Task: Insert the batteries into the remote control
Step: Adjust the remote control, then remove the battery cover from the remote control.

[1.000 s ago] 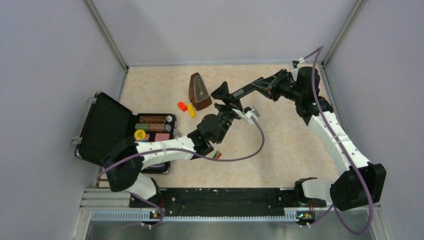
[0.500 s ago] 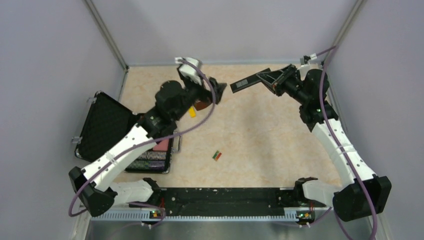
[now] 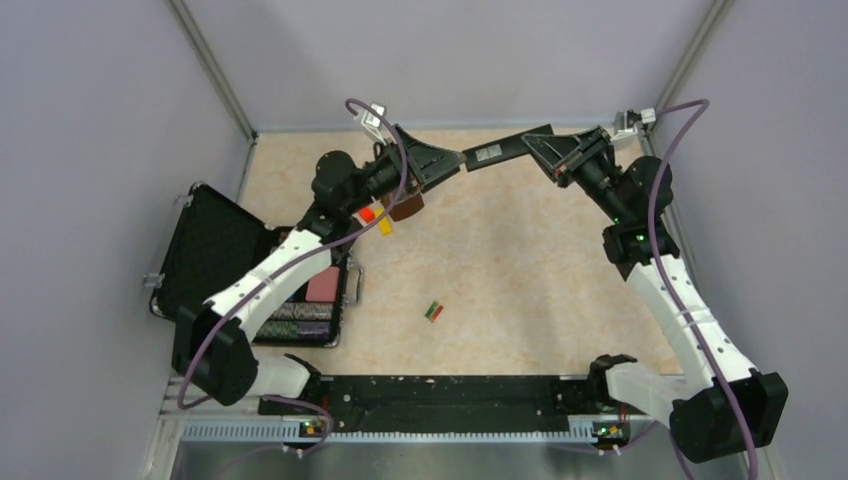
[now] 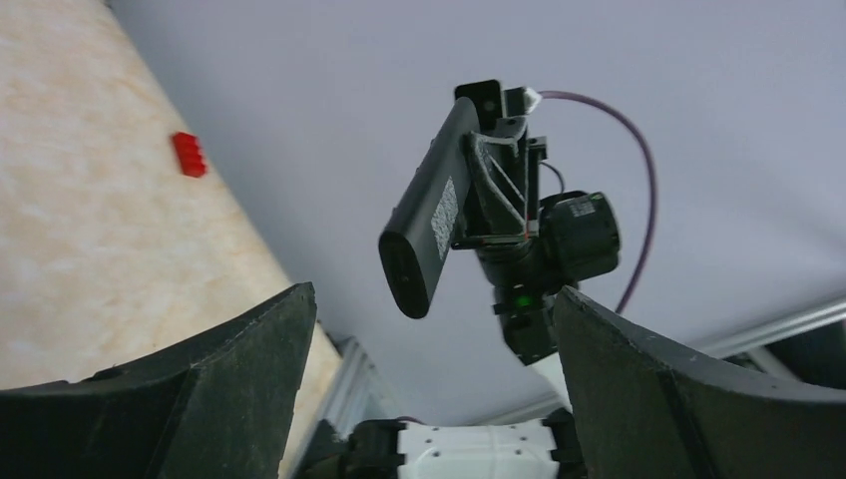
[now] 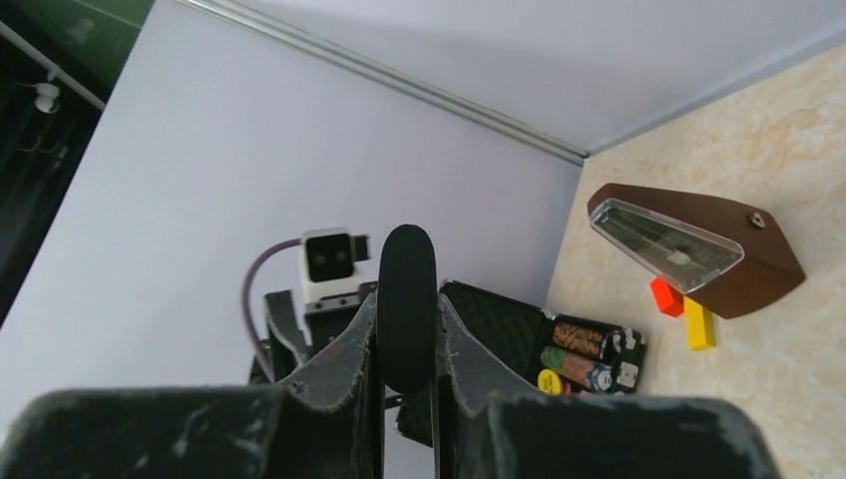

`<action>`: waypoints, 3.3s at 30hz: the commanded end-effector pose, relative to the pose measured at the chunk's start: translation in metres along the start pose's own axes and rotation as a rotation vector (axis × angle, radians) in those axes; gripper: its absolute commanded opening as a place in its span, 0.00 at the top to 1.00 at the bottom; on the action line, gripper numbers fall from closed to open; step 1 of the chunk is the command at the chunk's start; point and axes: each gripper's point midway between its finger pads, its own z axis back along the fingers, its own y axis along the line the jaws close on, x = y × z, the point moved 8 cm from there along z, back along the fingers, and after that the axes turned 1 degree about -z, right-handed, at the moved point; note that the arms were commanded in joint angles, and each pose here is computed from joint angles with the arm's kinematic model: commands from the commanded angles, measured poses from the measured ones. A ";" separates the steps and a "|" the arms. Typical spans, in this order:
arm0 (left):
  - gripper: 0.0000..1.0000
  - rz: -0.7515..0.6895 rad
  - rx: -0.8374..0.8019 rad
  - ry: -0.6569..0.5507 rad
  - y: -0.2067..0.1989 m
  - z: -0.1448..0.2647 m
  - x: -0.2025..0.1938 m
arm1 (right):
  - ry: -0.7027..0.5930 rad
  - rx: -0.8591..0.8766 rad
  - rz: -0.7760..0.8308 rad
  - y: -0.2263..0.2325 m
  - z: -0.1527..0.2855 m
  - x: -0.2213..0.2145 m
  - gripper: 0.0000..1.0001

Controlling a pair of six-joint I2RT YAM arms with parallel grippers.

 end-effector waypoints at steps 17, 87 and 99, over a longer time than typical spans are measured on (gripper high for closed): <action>0.19 0.278 -0.359 0.123 -0.019 -0.051 -0.013 | -0.018 0.099 -0.087 0.008 0.005 -0.006 1.00; 1.00 0.264 -0.205 0.460 -0.024 -0.013 0.014 | 0.560 0.149 0.143 -0.034 -0.007 -0.044 0.33; 1.00 0.281 -0.198 0.411 -0.024 -0.017 0.024 | 0.630 0.156 0.113 -0.045 0.008 -0.056 0.78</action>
